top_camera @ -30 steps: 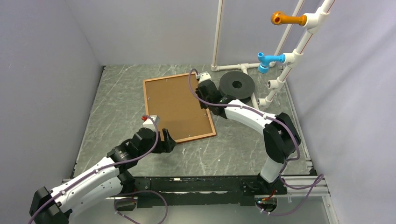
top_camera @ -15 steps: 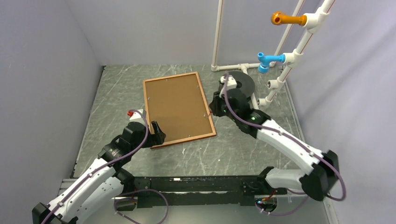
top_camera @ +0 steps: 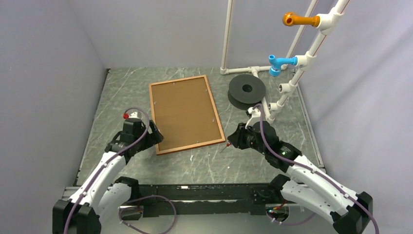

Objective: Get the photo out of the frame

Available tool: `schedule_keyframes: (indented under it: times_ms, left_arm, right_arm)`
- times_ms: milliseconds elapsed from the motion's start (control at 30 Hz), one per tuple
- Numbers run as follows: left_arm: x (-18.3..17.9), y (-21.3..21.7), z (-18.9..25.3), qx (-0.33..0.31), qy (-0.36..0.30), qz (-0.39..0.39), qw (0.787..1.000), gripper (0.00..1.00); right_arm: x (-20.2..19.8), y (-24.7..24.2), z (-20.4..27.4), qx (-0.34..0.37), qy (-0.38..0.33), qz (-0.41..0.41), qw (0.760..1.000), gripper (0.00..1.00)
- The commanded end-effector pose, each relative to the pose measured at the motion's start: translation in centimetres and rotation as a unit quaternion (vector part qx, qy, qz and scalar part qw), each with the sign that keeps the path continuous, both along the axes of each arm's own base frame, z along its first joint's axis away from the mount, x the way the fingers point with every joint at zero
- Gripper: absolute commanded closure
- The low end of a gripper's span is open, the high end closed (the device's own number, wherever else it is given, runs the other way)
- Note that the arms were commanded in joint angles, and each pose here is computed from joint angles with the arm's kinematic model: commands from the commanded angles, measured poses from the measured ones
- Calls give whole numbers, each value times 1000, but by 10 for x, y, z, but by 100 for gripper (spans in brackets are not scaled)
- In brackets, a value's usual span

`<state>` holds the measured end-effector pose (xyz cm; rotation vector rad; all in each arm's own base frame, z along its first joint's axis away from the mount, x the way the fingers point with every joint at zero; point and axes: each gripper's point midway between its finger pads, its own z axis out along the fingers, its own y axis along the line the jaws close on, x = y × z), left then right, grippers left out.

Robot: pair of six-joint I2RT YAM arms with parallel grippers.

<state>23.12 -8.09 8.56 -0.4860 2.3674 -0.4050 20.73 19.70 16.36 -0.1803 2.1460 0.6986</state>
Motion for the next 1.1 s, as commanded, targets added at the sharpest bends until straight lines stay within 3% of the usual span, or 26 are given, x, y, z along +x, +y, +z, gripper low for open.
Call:
schedule_keyframes:
  times_ms: [0,100,233,367,733,1067]
  left_arm:
    - [21,-10,11,-52,-23,-15,998,8]
    - [34,-5,9,-67,-15,-7,998,9]
    - [57,13,8,-39,-14,9,999,11]
    - [80,25,1,-4,0,10,1000,19]
    - [130,29,-29,18,43,-2,999,39]
    - [122,22,-58,4,81,-16,997,85]
  right_arm:
    - [-7,1,18,39,-14,4,999,100]
    - [-13,-1,18,46,-14,7,999,100]
    - [-17,-8,14,43,-14,1,999,100]
    - [-19,-12,11,43,-17,-5,999,100]
    - [-22,-19,8,44,-20,-15,999,100]
    - [-23,-24,3,41,-18,-26,999,100]
